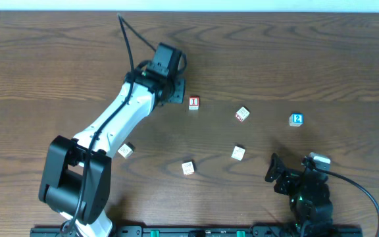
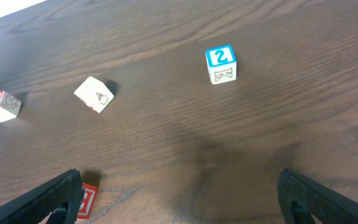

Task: Spell out Ai2
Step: 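Carry the 'A' block and lower it left of the 'I' block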

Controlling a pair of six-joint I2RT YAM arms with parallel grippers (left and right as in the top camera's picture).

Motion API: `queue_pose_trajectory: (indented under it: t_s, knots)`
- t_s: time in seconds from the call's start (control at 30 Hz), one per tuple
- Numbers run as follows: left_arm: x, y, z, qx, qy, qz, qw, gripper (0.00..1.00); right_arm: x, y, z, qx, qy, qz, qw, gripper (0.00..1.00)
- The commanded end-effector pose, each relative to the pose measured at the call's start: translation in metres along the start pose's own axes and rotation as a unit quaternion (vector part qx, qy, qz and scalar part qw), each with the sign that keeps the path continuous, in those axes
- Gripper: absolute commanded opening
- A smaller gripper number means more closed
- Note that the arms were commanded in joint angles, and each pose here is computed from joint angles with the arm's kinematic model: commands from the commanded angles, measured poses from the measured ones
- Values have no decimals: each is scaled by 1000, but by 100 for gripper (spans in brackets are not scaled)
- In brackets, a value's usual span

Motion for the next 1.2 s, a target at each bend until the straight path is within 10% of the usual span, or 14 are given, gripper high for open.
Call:
queue_pose_trajectory:
  t_s: [0.0, 1.17]
  knots:
    - [4, 7, 18, 14, -32, -6, 999, 6, -1, 0, 0, -2, 10, 1, 1000, 99]
    - [-9, 51, 19, 24, -53, -76, 995, 5, -1, 0, 0, -2, 10, 1, 1000, 99]
Point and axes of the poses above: each gripper's point midway between its finger pads, its own y axis out along the fingers, its own x axis along the line the jaws close on, z = x × y, the point moved 2 cm from there along -y, back along the fingers, and after that the axes turned 15 degrees about y, right-handed, at the moved point
